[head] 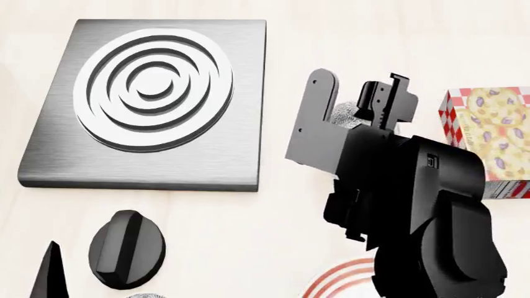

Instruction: Pick the akita bowl on the ramekin and place it on the plate.

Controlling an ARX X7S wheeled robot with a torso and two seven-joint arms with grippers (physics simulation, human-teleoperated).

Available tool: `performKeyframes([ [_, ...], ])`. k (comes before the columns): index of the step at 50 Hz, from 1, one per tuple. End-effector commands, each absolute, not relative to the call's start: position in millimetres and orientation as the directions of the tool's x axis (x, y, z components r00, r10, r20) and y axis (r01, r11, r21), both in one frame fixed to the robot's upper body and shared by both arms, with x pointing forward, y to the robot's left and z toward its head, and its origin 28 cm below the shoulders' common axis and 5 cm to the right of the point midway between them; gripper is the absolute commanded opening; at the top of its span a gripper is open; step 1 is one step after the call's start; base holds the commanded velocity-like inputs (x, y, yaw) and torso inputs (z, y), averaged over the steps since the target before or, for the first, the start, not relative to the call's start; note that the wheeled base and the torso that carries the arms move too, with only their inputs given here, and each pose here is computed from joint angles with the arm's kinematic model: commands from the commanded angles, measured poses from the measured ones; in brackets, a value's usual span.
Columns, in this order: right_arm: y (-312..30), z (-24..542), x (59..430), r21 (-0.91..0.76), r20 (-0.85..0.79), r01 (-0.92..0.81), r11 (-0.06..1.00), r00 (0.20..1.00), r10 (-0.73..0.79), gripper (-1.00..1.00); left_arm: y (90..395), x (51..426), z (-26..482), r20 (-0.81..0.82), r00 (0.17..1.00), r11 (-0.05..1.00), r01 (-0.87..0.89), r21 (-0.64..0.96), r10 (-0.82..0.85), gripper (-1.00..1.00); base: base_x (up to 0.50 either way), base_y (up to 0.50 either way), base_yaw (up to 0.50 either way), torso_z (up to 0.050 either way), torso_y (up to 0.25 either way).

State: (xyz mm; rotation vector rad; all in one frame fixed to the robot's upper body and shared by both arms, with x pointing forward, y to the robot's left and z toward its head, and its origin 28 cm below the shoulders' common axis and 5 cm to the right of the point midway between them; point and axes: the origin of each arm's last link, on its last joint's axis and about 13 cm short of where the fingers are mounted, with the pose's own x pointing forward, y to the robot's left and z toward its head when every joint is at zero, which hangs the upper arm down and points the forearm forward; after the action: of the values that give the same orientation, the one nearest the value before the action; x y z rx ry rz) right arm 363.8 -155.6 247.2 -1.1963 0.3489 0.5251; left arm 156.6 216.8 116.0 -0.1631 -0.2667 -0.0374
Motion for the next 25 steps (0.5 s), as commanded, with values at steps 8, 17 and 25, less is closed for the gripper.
performKeyframes([
  [8,-161.8,229.2,369.9,-0.764,-0.532,-0.565,0.313,0.825,0.190,1.00,217.0,157.8,114.9,0.261,0.965,0.986,0.054,-0.157,-0.012,1.00,0.00,0.00,0.00,0.000,0.000],
  [17,-161.4,224.6,369.7,-0.760,-0.539,-0.569,0.313,0.822,0.185,1.00,217.1,157.0,114.8,0.261,0.965,0.986,0.058,-0.158,-0.015,1.00,0.00,0.00,0.00,0.000,0.000],
  [25,-160.8,224.6,367.5,-0.764,-0.540,-0.570,0.301,0.821,0.185,-1.00,217.1,157.1,114.6,0.261,0.965,0.986,0.058,-0.159,-0.015,1.00,0.00,0.00,0.00,0.000,0.000],
])
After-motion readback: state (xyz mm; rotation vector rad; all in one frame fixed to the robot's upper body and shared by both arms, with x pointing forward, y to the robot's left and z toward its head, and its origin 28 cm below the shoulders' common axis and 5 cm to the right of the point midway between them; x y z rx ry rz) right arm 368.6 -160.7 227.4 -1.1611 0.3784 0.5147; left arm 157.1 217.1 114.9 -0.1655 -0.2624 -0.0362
